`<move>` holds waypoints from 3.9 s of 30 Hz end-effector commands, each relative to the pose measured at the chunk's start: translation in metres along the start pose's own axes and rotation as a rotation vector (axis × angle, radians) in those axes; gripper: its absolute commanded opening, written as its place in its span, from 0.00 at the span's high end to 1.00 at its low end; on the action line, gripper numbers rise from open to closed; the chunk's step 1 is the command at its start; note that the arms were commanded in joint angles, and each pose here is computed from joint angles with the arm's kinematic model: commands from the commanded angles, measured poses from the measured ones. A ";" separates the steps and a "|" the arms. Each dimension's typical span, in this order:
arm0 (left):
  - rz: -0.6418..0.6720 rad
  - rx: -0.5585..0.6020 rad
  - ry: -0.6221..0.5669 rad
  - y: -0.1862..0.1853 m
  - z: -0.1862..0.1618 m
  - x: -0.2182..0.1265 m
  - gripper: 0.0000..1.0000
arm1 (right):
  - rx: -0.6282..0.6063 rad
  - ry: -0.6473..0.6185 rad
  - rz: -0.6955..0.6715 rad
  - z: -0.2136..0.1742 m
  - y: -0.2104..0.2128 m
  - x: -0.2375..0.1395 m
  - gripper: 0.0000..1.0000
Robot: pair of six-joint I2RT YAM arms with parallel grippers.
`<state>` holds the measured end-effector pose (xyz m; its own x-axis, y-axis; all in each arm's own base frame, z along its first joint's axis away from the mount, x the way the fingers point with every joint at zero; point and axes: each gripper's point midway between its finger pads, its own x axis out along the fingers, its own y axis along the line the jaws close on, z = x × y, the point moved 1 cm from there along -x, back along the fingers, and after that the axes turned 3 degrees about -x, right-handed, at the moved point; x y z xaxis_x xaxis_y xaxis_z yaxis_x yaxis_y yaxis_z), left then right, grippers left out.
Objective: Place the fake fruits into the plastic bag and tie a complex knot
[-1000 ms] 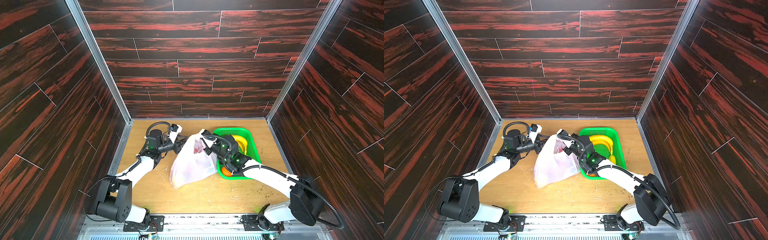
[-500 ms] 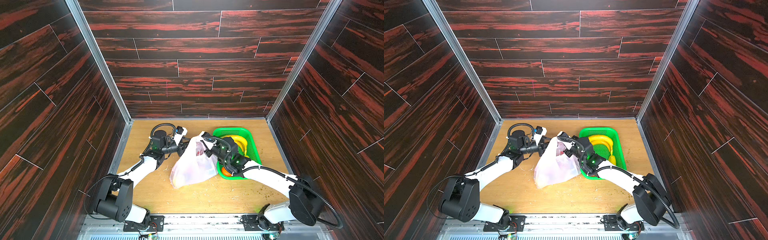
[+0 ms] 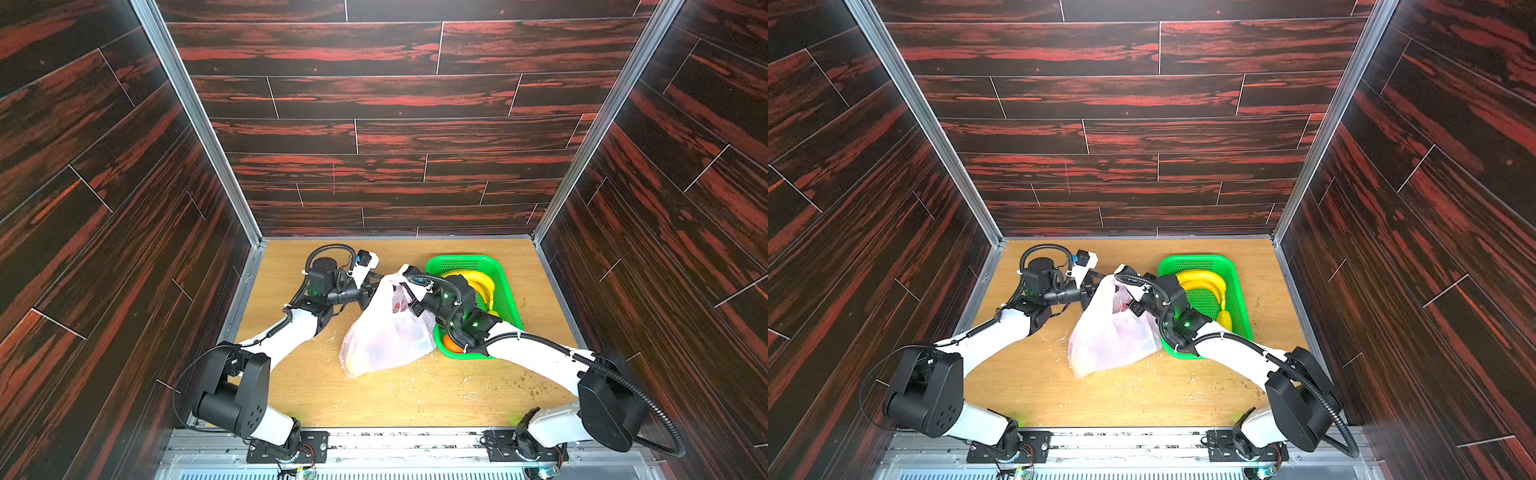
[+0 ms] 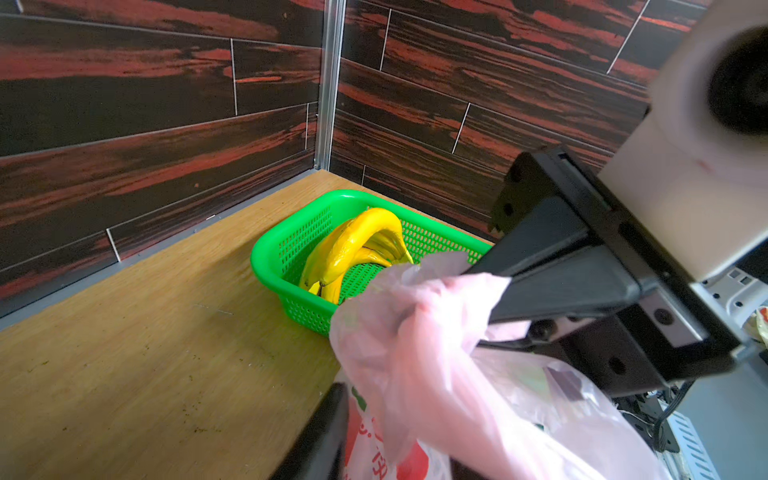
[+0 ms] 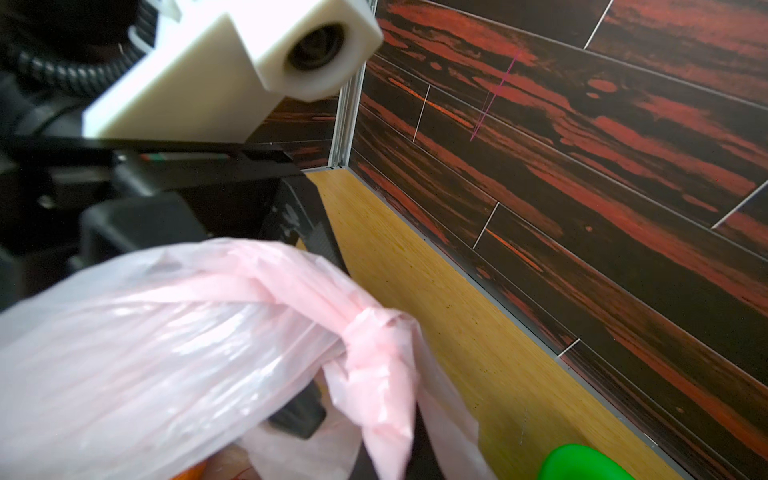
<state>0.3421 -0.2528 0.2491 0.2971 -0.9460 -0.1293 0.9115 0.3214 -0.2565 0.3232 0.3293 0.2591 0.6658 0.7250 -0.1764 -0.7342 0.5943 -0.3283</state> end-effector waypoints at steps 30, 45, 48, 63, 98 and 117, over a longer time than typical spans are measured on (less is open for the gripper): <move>-0.017 0.003 0.017 0.000 0.001 0.005 0.93 | 0.036 -0.067 0.031 0.029 0.000 -0.013 1.00; -0.011 -0.005 0.037 0.003 -0.004 0.006 0.72 | 0.031 -0.067 0.036 0.030 0.001 -0.013 1.00; -0.008 -0.007 0.044 0.004 -0.006 0.007 0.68 | 0.028 -0.069 0.036 0.031 0.000 -0.013 1.00; -0.015 0.008 0.028 0.001 -0.002 0.006 0.90 | 0.030 -0.043 0.057 0.026 0.004 -0.009 1.00; -0.023 -0.032 0.045 -0.012 0.005 -0.002 1.00 | 0.488 -0.076 0.306 0.045 0.035 -0.133 0.43; -0.030 -0.029 0.048 -0.014 0.006 -0.003 1.00 | 0.697 -0.125 0.228 0.008 0.026 -0.080 0.48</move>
<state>0.3339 -0.2551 0.2327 0.2603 -0.9429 -0.2078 0.8794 0.3204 -0.3522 0.2396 0.2922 0.2650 0.4582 0.8842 -0.0914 -0.8134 0.4585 0.3581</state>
